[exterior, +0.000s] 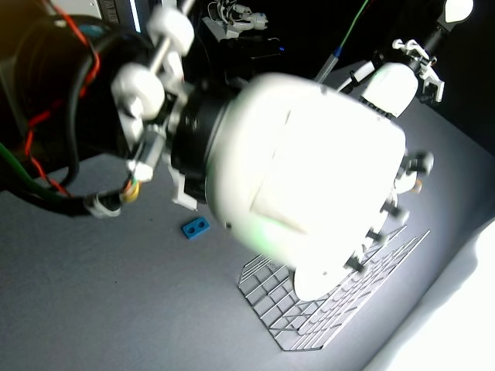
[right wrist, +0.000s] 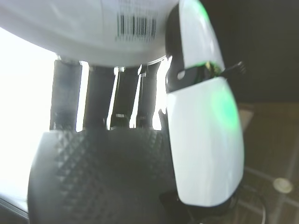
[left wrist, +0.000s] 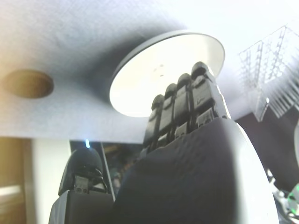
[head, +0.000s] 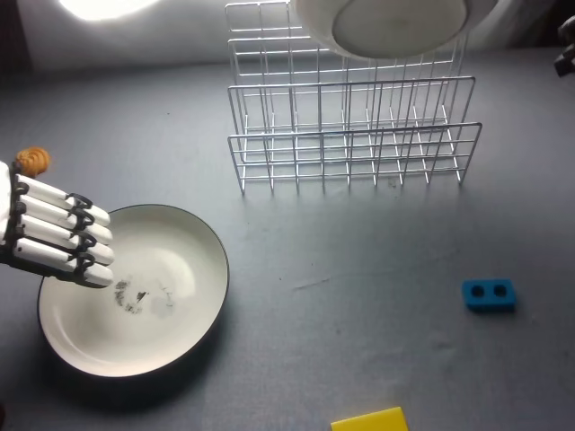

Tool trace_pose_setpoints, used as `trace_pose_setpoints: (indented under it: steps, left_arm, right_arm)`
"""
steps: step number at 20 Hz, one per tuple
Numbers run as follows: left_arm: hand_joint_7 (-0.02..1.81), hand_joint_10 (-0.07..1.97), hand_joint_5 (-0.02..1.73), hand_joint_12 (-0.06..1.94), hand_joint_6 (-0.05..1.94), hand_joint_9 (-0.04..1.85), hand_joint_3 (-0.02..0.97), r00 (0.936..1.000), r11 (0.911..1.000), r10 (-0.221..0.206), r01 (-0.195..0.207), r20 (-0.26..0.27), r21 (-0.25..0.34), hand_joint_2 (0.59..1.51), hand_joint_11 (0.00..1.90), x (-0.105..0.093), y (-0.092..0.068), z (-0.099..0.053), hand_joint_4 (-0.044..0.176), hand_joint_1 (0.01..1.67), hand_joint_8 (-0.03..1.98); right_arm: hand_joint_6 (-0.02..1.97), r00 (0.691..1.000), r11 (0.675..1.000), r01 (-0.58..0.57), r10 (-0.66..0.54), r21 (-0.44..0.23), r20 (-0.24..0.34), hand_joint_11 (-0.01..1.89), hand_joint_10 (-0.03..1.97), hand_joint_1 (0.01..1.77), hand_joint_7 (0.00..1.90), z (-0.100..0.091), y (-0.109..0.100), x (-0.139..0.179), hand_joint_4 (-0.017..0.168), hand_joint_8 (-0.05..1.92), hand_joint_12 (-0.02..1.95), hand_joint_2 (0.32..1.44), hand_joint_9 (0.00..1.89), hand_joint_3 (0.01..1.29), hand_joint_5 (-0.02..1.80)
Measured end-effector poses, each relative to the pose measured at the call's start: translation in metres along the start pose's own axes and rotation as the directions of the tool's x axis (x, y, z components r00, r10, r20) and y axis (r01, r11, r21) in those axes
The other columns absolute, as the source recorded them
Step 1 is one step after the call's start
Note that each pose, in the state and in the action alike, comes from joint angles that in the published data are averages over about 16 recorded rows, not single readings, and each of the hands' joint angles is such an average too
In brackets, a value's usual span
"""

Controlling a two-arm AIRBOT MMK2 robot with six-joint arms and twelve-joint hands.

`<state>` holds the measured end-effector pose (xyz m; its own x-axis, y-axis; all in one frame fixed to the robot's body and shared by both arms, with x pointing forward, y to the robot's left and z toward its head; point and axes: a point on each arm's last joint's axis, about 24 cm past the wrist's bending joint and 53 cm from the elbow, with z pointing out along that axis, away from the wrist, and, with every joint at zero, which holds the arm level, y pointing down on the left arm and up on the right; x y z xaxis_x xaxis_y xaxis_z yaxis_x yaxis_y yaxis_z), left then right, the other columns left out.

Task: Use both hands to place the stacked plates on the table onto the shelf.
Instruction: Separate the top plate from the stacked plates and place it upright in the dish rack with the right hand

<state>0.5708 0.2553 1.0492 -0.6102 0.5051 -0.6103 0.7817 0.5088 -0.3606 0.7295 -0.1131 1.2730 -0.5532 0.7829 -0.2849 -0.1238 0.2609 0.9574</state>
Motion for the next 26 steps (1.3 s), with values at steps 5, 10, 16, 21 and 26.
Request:
trace_pose_setpoints:
  steps: [5,10,16,21,26]
  left_arm:
    - [0.04,0.00,0.04,0.01,0.01,0.02,0.021,1.0000,1.0000,0.007,-0.007,0.000,-0.002,1.226,0.02,-0.001,0.003,0.005,0.000,0.02,0.01]
    - [0.04,0.00,0.04,0.01,0.01,0.02,0.022,0.9999,0.9999,0.012,-0.011,0.002,-0.009,1.228,0.02,-0.003,0.008,0.009,0.001,0.02,0.01]
    - [0.04,0.00,0.05,0.01,0.01,0.02,0.022,0.9999,0.9998,0.015,-0.015,0.004,-0.016,1.229,0.02,-0.004,0.012,0.012,0.001,0.02,0.01]
    - [0.04,0.00,0.05,0.01,0.01,0.02,0.022,0.9999,0.9996,0.014,-0.014,0.004,-0.023,1.228,0.02,-0.005,0.014,0.012,0.001,0.02,0.01]
    - [0.05,0.00,0.05,0.01,0.01,0.03,0.022,0.9999,0.9995,0.014,-0.014,0.004,-0.027,1.229,0.02,-0.005,0.016,0.011,0.001,0.02,0.01]
  right_arm:
    - [0.89,1.000,0.999,-0.022,0.021,0.042,0.013,1.09,0.00,1.24,1.18,0.009,-0.015,-0.006,-0.008,0.70,0.85,1.01,1.41,0.01,0.94]
    - [0.89,1.000,0.998,-0.027,0.026,0.064,0.018,1.09,-0.01,1.24,1.16,0.020,-0.025,-0.008,-0.009,0.74,0.85,1.01,1.40,0.01,0.94]
    - [0.89,1.000,0.997,-0.028,0.027,0.078,0.011,1.07,-0.01,1.24,1.15,0.033,-0.035,-0.002,-0.010,0.76,0.85,1.01,1.39,0.01,0.93]
    - [0.89,1.000,0.996,-0.024,0.024,0.090,0.006,1.05,-0.01,1.24,1.14,0.041,-0.047,0.003,-0.011,0.78,0.85,1.01,1.38,0.01,0.92]
    - [0.89,1.000,0.994,-0.011,0.012,0.109,-0.002,1.03,-0.01,1.24,1.13,0.044,-0.066,0.008,-0.012,0.78,0.85,1.01,1.37,0.01,0.91]
